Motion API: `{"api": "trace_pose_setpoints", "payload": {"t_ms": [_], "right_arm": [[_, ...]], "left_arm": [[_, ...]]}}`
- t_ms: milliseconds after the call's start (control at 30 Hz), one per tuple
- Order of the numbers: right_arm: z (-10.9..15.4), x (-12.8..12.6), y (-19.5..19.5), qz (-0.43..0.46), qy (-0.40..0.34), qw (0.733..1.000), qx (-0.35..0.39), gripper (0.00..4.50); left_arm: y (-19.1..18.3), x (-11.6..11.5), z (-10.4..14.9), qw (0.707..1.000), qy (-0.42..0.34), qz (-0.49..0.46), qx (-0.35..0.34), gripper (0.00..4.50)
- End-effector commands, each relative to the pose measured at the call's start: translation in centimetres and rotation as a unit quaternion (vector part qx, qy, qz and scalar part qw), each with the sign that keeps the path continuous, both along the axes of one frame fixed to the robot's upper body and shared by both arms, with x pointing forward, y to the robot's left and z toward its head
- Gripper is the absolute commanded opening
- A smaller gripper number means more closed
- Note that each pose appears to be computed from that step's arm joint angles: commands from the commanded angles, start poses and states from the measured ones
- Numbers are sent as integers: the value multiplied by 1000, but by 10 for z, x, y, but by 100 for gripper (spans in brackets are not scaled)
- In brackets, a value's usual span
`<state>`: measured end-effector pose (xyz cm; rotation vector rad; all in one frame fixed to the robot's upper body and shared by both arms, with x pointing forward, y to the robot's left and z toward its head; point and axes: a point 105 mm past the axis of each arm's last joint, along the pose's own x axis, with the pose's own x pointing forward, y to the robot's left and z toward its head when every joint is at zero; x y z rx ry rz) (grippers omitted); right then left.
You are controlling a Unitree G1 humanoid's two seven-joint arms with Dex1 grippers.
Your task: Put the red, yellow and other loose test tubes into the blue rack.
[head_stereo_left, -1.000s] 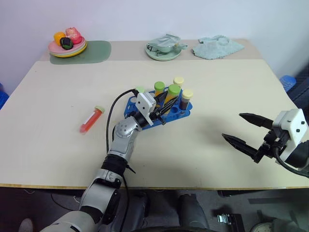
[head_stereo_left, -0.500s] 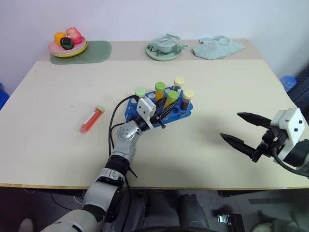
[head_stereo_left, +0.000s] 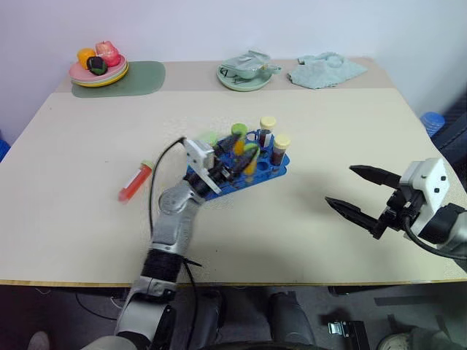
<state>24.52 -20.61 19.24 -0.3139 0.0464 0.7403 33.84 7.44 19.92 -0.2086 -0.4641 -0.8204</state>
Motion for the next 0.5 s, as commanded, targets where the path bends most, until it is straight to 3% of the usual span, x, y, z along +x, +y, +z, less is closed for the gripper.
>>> {"api": "trace_pose_setpoints", "payload": {"t_ms": [33,167,233,300,367,500], "right_arm": [[2,6,3,13,-19,1000,6,440],[-3,18,9,31,-24,999,17,440],[-4,24,15,45,-29,998,24,440],[-5,29,20,55,-31,998,27,440],[-5,32,26,78,-33,996,23,440],[-7,30,30,129,-39,991,-15,440]], "left_arm": [[43,-12,40,998,-17,24,-47,274],[92,-15,66,995,-1,67,-70,274],[126,1,65,985,39,161,-48,274],[151,14,60,966,76,246,-7,274],[168,21,52,940,123,305,91,274],[176,30,32,907,246,277,201,274]]}}
